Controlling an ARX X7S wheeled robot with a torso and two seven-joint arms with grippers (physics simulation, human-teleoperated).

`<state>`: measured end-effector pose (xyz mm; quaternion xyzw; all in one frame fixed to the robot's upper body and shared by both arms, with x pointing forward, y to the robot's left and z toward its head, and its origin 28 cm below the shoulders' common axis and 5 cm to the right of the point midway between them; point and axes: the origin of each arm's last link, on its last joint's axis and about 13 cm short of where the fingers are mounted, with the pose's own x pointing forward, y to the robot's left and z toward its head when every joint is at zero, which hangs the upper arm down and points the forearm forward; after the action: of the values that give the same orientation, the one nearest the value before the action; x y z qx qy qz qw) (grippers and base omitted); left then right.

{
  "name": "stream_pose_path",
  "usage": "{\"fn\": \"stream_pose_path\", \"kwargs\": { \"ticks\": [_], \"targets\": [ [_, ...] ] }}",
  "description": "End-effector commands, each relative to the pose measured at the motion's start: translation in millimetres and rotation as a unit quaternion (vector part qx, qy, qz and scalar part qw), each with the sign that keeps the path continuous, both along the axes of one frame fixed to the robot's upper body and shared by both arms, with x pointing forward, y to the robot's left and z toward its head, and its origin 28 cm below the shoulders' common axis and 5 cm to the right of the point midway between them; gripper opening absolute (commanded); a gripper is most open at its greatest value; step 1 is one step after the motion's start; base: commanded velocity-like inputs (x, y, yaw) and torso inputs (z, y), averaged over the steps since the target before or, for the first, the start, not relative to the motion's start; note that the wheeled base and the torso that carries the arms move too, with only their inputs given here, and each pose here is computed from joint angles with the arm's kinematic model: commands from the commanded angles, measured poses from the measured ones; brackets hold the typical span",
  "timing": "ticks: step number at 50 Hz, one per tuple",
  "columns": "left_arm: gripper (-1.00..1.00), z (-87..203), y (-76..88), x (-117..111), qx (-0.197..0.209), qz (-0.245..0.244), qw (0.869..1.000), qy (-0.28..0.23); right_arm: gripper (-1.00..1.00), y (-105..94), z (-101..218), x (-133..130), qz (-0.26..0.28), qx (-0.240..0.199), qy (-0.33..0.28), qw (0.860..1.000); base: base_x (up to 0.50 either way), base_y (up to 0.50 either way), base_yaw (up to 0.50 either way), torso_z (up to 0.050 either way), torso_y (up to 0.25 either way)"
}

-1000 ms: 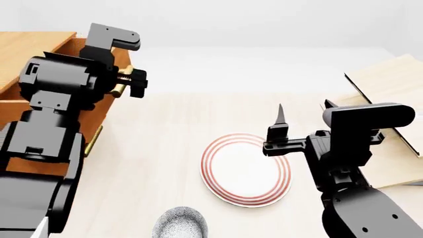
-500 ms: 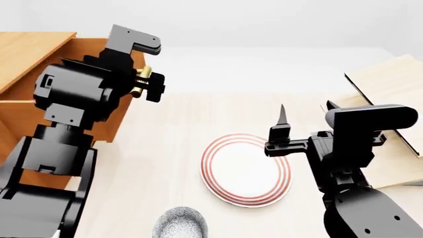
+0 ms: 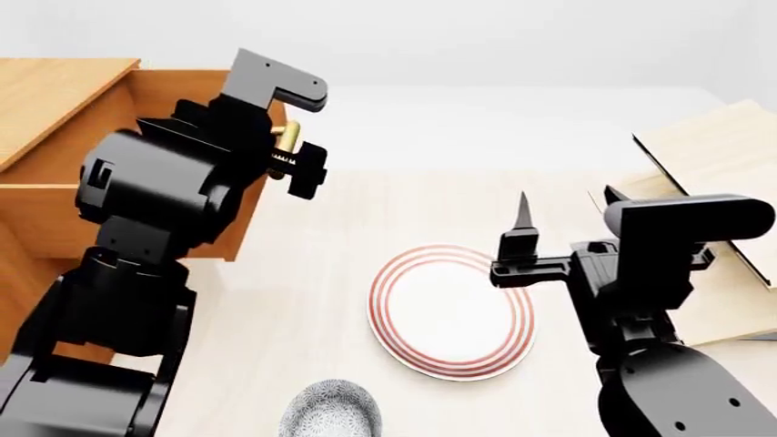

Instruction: Open the top drawer of the cabinet and put the bowl in it.

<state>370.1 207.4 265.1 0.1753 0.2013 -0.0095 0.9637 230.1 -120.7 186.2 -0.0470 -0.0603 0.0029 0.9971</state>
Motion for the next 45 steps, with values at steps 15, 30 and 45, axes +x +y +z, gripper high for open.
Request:
{"fn": "stream_pose_path", "kwargs": {
  "ticks": [15,30,45],
  "targets": [
    [1.00,-1.5,-38.2,-14.0,-0.059,-0.132,0.988,0.045,1.00,-2.7,-1.0,0.0,-0.002,0.005,0.001,1.000,0.00,0.00,0.00,0.000,0.001],
    [1.00,69.3,-19.6,-8.6,-0.071,-0.069,0.982,-0.159,1.00,-3.7,-2.2,-0.4,-0.004,0.008,0.000,1.000,0.00,0.00,0.00,0.000,0.001],
    [1.00,100.5,-10.1,-60.0,-0.058,-0.150,0.935,-0.316,1.00,-3.1,1.5,-5.4,-0.003,0.007,-0.008,1.000,0.00,0.00,0.00,0.000,0.000]
  ]
}}
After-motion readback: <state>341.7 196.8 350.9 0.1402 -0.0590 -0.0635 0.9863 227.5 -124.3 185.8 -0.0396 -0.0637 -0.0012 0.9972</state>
